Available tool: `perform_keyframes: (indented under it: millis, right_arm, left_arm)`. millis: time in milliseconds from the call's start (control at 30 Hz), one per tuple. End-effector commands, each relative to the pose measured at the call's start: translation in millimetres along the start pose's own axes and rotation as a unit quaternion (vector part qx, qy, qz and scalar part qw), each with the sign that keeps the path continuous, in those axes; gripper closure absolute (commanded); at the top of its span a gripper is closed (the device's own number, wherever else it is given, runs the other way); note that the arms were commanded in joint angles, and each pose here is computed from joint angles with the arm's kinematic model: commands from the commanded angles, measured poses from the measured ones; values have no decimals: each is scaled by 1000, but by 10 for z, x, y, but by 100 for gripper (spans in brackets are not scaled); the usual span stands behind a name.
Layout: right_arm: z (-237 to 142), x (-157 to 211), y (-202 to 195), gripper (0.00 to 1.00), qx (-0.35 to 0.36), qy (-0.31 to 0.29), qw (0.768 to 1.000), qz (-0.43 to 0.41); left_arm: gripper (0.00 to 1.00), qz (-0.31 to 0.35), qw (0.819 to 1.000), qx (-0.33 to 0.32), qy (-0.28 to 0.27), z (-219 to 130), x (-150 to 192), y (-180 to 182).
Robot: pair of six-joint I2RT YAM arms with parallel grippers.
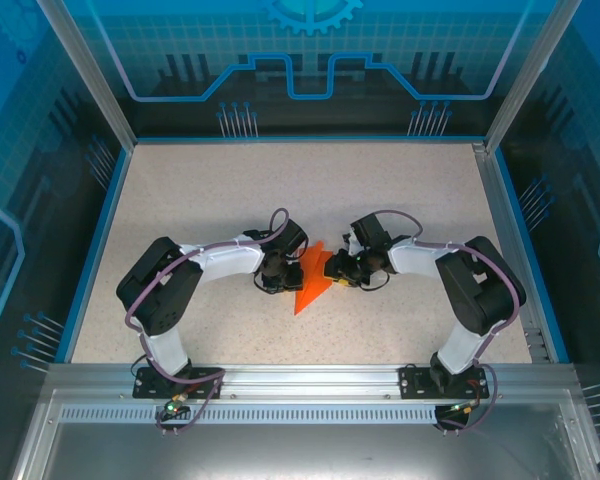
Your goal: Fold a paper plane with a square sheet of paper (pick it up from the middle)
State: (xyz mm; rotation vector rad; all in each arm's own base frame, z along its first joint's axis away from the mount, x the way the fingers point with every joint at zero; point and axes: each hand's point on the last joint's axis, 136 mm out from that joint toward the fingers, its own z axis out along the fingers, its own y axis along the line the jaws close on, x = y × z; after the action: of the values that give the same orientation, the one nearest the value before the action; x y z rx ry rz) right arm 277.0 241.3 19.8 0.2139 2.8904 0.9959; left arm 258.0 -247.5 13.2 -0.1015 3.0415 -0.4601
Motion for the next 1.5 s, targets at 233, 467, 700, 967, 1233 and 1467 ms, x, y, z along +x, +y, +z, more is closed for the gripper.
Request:
perform_keyframes:
  millis: [233,467,700,967,1233,1467]
  right_arm:
    - [168,95,38,64,-10,35,999,0]
    - [190,116,182,65,-37,38,999,-2]
    - [153,99,255,63,-58,31,998,0]
    - [127,98,270,62,-62,25,998,0]
    - [101,84,320,61,-75,23,997,-1]
    - [74,68,366,59,-93,20,995,4]
  left_arm:
    - [79,14,1000,1,13,81,54,-44]
    - [79,14,1000,3,15,86,60,-58]
    - [80,14,1000,2,15,84,60,-48]
    - [79,14,1000,0,16,89,64,-46]
    - [80,14,1000,1,15,86,65,-44]
    - [80,13,1000,1,12,71,52,-46]
